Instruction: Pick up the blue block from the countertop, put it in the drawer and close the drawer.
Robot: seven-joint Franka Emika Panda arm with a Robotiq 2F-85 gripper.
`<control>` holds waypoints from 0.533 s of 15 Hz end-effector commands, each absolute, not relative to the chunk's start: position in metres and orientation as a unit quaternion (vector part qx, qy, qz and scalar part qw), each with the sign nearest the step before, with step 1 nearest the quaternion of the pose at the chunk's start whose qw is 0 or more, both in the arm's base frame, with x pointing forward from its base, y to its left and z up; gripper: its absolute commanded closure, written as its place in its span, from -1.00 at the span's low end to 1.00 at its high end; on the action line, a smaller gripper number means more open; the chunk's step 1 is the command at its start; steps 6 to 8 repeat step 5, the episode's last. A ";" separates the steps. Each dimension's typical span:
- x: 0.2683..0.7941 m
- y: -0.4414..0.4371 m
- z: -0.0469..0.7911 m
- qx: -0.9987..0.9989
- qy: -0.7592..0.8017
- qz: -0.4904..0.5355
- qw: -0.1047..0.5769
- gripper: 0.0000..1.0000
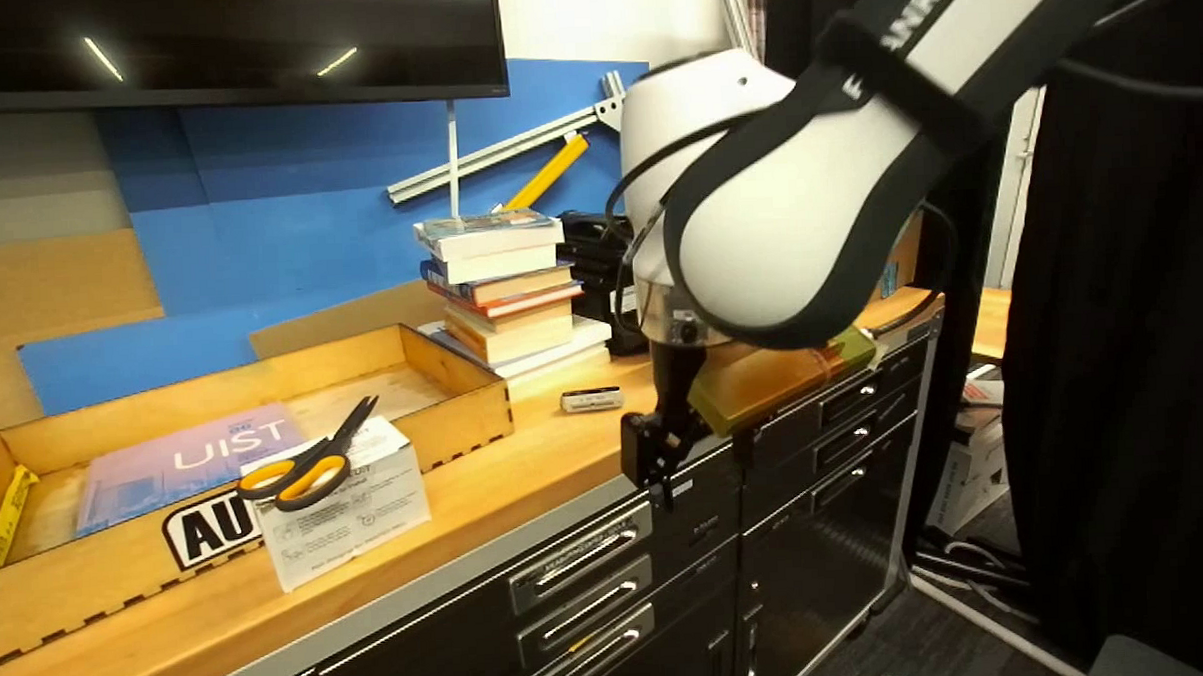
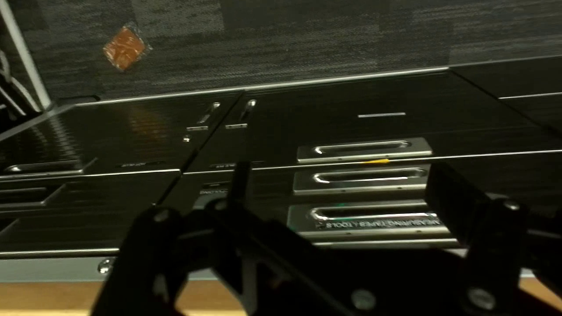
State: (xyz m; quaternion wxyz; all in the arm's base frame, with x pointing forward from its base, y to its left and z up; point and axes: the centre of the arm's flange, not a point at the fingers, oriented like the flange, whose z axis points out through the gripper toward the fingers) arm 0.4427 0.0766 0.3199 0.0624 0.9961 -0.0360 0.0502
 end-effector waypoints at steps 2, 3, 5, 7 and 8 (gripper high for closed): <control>0.388 0.077 0.416 0.998 0.006 0.066 -0.007 -1.00; 0.420 0.082 0.370 0.998 -0.011 0.057 0.015 -1.00; 0.405 0.082 0.397 0.998 0.000 0.064 0.001 -1.00; 0.405 0.082 0.397 0.998 0.000 0.064 0.001 -1.00; 0.405 0.082 0.397 0.998 0.000 0.064 0.001 -1.00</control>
